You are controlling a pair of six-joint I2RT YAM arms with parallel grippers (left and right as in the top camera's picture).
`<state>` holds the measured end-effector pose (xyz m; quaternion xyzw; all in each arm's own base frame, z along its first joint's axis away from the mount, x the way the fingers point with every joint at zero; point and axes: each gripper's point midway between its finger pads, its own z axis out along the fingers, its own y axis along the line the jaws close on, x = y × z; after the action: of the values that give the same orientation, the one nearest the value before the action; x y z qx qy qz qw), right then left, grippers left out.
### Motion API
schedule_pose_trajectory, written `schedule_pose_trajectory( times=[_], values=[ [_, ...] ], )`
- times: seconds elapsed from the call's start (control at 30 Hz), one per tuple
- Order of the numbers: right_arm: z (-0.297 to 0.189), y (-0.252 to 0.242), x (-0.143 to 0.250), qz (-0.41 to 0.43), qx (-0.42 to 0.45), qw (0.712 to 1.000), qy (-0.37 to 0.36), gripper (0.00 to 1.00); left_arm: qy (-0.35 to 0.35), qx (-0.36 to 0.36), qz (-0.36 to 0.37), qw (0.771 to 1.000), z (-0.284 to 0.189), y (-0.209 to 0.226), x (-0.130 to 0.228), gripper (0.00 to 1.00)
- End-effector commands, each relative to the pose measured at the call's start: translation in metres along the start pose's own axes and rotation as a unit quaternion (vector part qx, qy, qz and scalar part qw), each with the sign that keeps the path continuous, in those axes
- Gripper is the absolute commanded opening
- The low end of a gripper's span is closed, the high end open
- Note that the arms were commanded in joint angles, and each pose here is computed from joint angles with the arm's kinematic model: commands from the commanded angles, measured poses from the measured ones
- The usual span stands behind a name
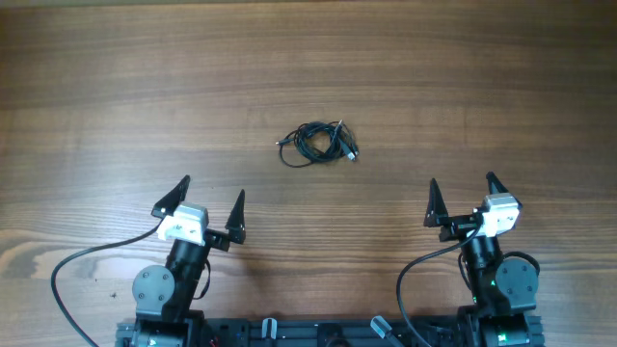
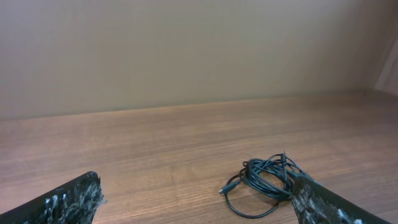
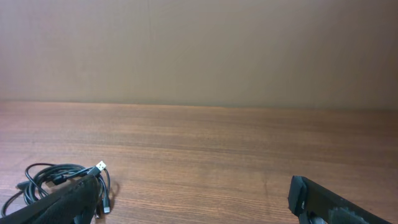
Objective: Untangle cables
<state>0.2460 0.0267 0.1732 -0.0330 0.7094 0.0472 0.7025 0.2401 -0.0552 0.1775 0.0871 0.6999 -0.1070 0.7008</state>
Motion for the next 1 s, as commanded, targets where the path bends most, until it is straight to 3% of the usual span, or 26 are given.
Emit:
schedule_pose_trajectory(
  times=[0.0,0.23,0.4,0.57,0.67,0.8,0.87,0.97],
  values=[
    [-0.001,0.001,-0.004,0.017,-0.002,1.000,-0.004,1.00,0.001,-0.002,-0.052,0.999,-0.001,0.000,0.000,1.00],
    [0.000,0.000,-0.017,0.019,0.000,0.999,0.030,1.00,0.081,-0.034,-0.076,0.993,-0.003,0.008,0.006,1.00],
    [0.009,0.004,-0.013,0.022,-0.008,0.992,0.127,1.00,0.175,-0.043,-0.088,0.980,0.013,0.011,0.002,1.00],
    [0.021,0.012,0.003,0.072,-0.014,0.957,0.281,1.00,0.343,-0.012,-0.123,0.931,0.027,-0.003,0.002,1.00],
    [0.031,0.040,0.003,0.099,-0.091,0.937,0.322,1.00,0.416,0.030,-0.157,0.895,0.018,-0.023,0.008,1.00],
    [0.032,0.055,0.011,0.116,-0.131,0.923,0.344,1.00,0.436,0.028,-0.161,0.885,0.019,-0.023,0.018,1.00],
    [0.030,0.061,0.009,0.123,-0.147,0.920,0.343,1.00,0.378,0.067,-0.166,0.909,0.043,-0.031,-0.005,1.00],
    [0.032,0.060,0.008,0.125,-0.145,0.921,0.339,1.00,0.346,0.065,-0.229,0.908,0.066,-0.037,-0.017,1.00]
  ],
)
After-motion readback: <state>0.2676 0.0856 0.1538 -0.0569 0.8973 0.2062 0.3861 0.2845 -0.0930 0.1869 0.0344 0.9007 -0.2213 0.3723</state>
